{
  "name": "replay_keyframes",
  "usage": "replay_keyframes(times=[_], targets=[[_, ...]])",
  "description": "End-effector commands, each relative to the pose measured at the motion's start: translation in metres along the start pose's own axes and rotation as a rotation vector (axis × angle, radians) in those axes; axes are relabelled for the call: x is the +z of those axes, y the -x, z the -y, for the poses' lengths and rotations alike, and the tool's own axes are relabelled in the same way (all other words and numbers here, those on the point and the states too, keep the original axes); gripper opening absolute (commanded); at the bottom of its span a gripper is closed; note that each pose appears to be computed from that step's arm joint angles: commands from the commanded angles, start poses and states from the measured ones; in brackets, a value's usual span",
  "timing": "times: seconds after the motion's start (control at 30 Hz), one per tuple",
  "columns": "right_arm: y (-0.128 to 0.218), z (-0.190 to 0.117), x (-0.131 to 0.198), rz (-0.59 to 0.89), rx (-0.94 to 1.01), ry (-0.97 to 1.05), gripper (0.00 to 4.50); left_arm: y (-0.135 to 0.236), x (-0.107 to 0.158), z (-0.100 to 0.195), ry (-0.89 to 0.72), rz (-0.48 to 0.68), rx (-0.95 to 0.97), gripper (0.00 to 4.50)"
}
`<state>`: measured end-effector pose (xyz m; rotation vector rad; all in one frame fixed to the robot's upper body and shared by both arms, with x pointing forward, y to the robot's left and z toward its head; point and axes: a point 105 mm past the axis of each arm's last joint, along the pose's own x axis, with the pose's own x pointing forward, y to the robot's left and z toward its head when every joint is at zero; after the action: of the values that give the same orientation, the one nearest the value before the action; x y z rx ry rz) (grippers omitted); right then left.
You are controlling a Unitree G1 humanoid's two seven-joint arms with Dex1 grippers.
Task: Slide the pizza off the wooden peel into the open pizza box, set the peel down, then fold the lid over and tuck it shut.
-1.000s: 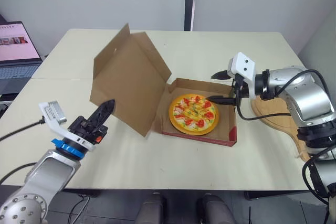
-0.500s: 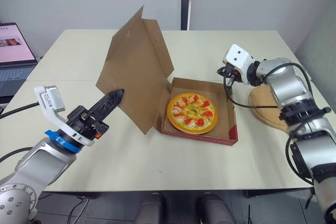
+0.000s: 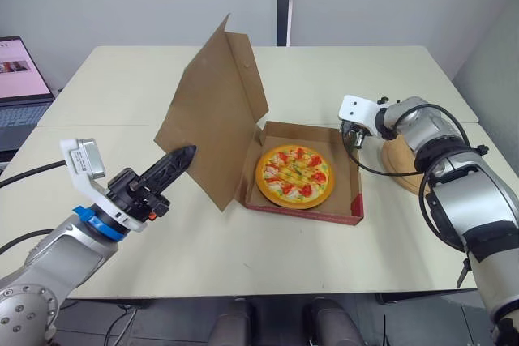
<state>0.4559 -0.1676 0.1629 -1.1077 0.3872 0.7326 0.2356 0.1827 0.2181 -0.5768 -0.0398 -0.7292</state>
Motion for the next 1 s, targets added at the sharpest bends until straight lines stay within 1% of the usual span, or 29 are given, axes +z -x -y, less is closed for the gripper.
replay_keyframes(times=[0.03,0.27,0.4,0.53,0.73,0.87,1.0], targets=[[0.007,-0.003,0.000,0.004,0.084,0.023,0.04,0.003,0.008,-0.003,-0.050,0.015,0.005,0.00],[0.017,-0.023,-0.003,0.035,0.295,0.043,0.04,0.001,0.019,-0.028,-0.123,0.016,0.042,0.00],[0.026,-0.035,0.000,0.090,0.411,0.065,0.04,-0.012,0.030,-0.042,-0.180,0.004,0.030,0.00],[0.036,-0.047,0.006,0.178,0.481,0.073,0.04,-0.031,0.036,-0.045,-0.216,-0.019,-0.023,0.00],[0.055,-0.072,0.017,0.267,0.503,0.045,0.04,-0.058,0.041,-0.045,-0.243,-0.064,-0.114,0.00],[0.074,-0.101,0.035,0.347,0.501,-0.011,0.04,-0.079,0.046,-0.051,-0.246,-0.090,-0.176,0.00],[0.081,-0.118,0.045,0.387,0.460,-0.064,0.04,-0.087,0.049,-0.059,-0.254,-0.101,-0.191,0.00]])
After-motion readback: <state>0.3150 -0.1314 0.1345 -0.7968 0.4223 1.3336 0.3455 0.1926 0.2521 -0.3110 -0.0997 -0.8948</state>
